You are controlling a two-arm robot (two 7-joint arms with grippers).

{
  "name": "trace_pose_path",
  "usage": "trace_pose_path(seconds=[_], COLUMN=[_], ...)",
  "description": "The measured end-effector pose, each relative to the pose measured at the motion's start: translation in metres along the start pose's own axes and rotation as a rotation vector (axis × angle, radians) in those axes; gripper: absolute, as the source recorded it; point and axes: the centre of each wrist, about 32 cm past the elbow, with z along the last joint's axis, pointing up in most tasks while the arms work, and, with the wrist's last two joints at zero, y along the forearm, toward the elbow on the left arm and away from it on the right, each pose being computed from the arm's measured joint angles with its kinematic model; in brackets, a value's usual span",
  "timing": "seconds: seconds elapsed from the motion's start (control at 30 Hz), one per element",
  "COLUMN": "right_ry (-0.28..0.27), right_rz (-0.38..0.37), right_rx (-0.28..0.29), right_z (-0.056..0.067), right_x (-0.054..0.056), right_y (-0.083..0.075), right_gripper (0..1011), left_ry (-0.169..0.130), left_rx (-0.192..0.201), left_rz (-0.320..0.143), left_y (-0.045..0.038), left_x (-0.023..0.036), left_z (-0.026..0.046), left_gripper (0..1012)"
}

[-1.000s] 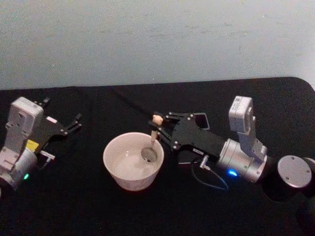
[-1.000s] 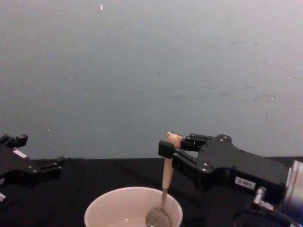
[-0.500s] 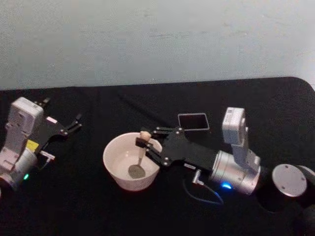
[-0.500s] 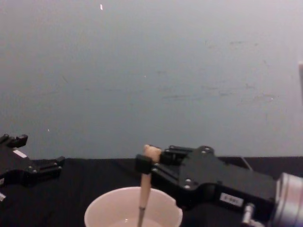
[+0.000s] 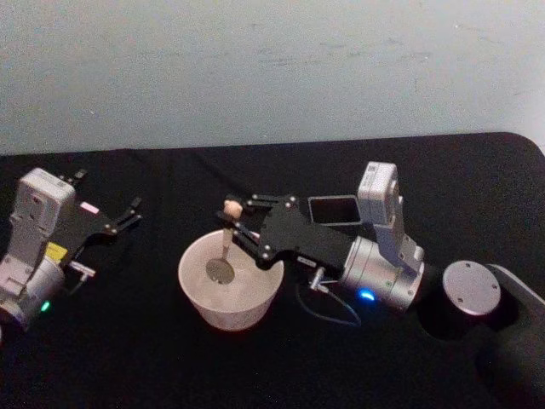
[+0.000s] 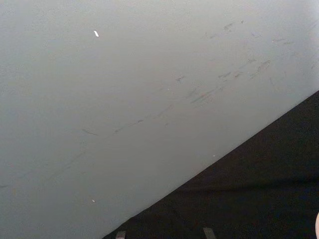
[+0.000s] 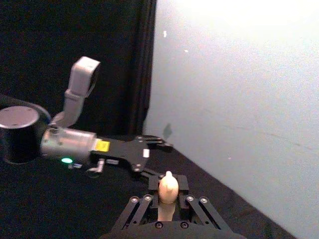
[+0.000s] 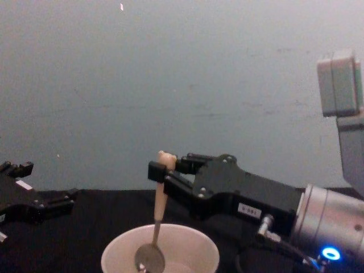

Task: Pick up the stirring spoon with one hand, stir inside the cup, then place it back in its original position.

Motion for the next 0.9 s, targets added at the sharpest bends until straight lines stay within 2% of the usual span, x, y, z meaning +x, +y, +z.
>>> trace_pose_path(seconds=[0.2,0.33,0.9], right_ry=[-0.018,-0.022,-0.030], right_rz=[-0.046,-0.059,-0.082], right_rx=[-0.005,-0.009,-0.027], right_z=[-0.001,-0.001,-0.001], right_x=[0.010,0.013,0.012], right_y=[0.000,-0.002,-0.020], right_gripper=[213,213,213], left_ry=[0.000,0.000,0.000], left_rx=[0.000,0.000,0.000], left_rz=[0.000,0.000,0.000], left_y=[0.0000,0.0000,0.0000], left_x=[0.0000,0.0000,0.0000], left_z=[0.0000,0.0000,0.0000], left_gripper=[1001,1001,1001])
